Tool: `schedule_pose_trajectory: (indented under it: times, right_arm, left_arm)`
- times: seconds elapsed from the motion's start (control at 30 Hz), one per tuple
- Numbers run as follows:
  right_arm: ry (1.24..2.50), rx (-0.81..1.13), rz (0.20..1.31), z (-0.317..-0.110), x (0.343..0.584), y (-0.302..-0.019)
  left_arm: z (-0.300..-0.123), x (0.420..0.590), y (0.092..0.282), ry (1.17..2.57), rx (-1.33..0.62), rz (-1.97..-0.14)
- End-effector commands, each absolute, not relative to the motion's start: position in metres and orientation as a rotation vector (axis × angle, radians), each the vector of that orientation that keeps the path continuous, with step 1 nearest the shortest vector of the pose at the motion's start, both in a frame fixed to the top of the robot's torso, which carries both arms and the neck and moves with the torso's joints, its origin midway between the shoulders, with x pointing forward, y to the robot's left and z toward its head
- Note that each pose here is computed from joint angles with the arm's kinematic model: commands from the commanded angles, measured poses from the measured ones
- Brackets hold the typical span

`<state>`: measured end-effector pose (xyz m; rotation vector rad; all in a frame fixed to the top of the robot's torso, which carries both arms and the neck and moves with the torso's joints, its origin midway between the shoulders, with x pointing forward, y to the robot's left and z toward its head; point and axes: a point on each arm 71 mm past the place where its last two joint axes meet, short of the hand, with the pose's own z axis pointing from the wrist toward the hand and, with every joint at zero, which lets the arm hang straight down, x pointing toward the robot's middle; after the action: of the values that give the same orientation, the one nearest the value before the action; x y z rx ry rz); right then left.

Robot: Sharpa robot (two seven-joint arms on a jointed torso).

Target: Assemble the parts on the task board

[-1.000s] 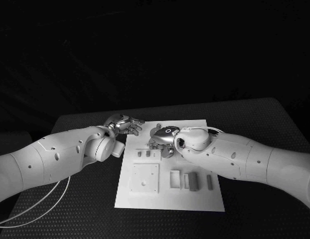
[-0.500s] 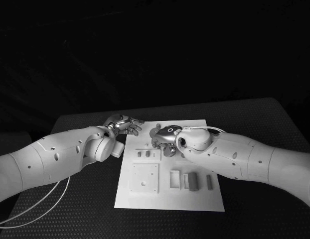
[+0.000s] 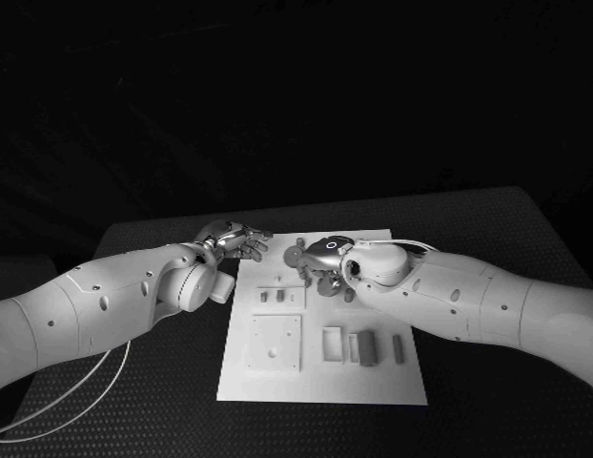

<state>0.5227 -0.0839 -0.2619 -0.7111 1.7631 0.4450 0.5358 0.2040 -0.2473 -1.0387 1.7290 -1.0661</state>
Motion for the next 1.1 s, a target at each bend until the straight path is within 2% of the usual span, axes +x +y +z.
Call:
schedule_pose_trajectory:
  times: [0.03,1.1]
  right_arm:
    - [1.771,-0.722,0.443,-0.2628,0.5222,-0.0845]
    - [1.783,-0.727,0.458,-0.2649,0.5235,-0.0850]
  left_arm:
    - [-0.2463,0.5357,0.2032,1.726,-1.040,-1.074]
    - [-0.2465,0.5356,0.2036,1.726,-1.043,-1.068]
